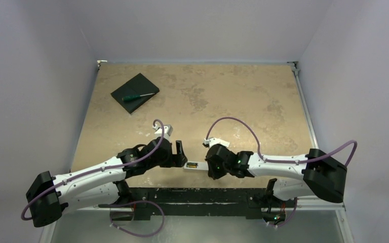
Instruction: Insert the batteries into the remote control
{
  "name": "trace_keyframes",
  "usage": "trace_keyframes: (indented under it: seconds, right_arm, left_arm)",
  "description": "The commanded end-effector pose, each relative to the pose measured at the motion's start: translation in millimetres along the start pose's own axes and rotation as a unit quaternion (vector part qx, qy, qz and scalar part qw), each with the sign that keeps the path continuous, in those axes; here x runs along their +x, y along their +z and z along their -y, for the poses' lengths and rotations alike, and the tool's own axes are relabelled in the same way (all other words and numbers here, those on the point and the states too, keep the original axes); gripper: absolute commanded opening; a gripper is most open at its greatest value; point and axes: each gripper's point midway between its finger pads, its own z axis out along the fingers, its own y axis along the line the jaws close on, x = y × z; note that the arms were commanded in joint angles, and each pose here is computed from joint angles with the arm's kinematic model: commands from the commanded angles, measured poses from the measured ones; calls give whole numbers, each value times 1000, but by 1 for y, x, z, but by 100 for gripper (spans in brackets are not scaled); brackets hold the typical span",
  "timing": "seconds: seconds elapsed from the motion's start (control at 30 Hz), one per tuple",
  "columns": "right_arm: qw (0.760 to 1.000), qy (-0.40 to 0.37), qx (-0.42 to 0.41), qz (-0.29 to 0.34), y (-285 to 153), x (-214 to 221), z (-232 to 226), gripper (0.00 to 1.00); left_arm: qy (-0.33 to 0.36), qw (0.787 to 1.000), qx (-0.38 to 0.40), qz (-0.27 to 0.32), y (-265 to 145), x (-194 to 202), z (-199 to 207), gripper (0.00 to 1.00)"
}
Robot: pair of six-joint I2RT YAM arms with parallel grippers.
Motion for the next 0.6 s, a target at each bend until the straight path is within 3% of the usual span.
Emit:
trace_keyframes:
  seconds: [0.0,0.43,0.57]
  right_arm:
    - [999,17,28,35,2,-20,4,0]
    - [999,7,4,50,-7,-38,-13,0]
    - [998,-7,-20,59,-14,-44,-22,10]
  left_arm:
    - [1,1000,13,4,2,1,4,86]
    - [-8,1000,13,-9,6,11,0,86]
    - [-16,999,24,-18,10,19,0,86]
